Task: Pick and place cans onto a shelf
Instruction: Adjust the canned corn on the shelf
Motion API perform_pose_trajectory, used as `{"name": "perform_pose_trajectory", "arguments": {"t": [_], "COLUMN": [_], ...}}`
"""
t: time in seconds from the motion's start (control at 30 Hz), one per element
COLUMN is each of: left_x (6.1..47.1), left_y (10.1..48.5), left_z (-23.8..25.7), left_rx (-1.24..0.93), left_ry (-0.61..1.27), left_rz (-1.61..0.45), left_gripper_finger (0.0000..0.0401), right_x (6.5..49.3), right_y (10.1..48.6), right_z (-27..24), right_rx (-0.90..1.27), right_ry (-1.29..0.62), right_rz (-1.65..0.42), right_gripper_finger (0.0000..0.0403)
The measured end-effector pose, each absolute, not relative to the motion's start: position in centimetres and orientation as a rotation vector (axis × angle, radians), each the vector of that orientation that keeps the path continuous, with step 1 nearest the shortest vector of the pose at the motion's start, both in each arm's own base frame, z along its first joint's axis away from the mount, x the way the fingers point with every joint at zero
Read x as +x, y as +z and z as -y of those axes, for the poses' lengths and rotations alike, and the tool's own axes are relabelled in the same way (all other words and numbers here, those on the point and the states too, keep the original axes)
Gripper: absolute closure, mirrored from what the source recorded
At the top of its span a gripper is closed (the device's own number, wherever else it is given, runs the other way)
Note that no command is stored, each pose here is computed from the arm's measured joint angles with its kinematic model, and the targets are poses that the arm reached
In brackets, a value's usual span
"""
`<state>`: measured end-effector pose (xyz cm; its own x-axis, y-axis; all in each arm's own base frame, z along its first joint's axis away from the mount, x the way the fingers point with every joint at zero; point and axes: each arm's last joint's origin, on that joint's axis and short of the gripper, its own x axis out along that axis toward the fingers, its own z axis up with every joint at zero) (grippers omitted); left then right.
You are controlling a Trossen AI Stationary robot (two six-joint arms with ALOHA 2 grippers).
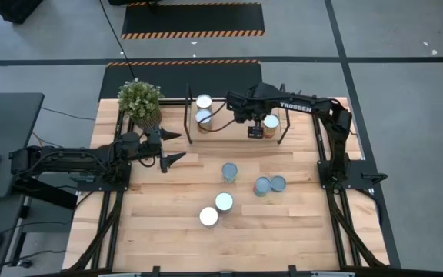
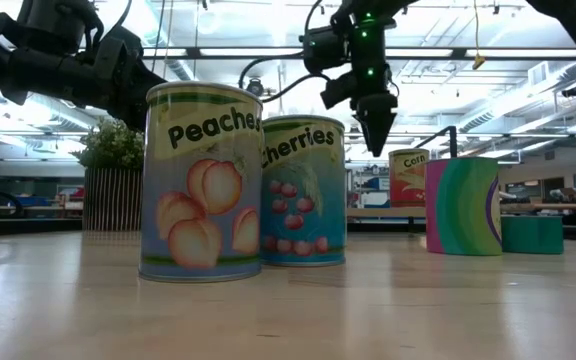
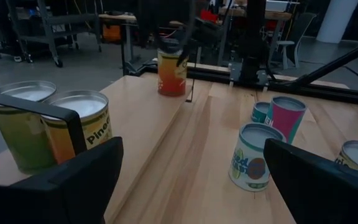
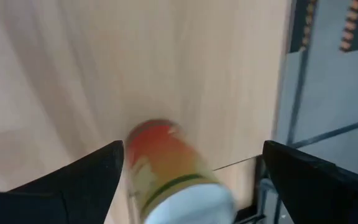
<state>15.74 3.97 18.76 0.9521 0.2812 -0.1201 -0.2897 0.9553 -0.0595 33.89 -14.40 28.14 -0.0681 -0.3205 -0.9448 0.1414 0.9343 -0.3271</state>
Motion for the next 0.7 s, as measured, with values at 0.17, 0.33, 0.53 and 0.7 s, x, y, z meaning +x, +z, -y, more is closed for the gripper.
{"name": "perform_pose_trajectory", "arguments": {"t": [0.17,0.33,0.53,0.7], "left_x": [15.7,15.7,15.7,15.7], "left_y": [18.8,18.8,18.8,18.8], "left_z": [-4.0,-4.0,-4.0,-4.0], "left_rx": [-0.066,-0.066,-0.066,-0.066], "left_ry": [0.290,0.290,0.290,0.290], "left_rz": [-0.112,-0.112,-0.111,-0.111], "left_gripper_finger": [0.0005,0.0005,0.0005,0.0005], "right_x": [34.2,34.1,33.2,32.6], "right_y": [28.1,28.1,27.5,25.6], "right_z": [13.4,13.5,14.3,14.6], "right_rx": [-0.220,-0.206,-0.179,-0.256], "right_ry": [-0.361,-0.343,-0.311,-0.270], "right_rz": [-1.621,-1.631,-1.692,-1.779], "right_gripper_finger": [0.0011,0.0011,0.0007,0.0004]}}
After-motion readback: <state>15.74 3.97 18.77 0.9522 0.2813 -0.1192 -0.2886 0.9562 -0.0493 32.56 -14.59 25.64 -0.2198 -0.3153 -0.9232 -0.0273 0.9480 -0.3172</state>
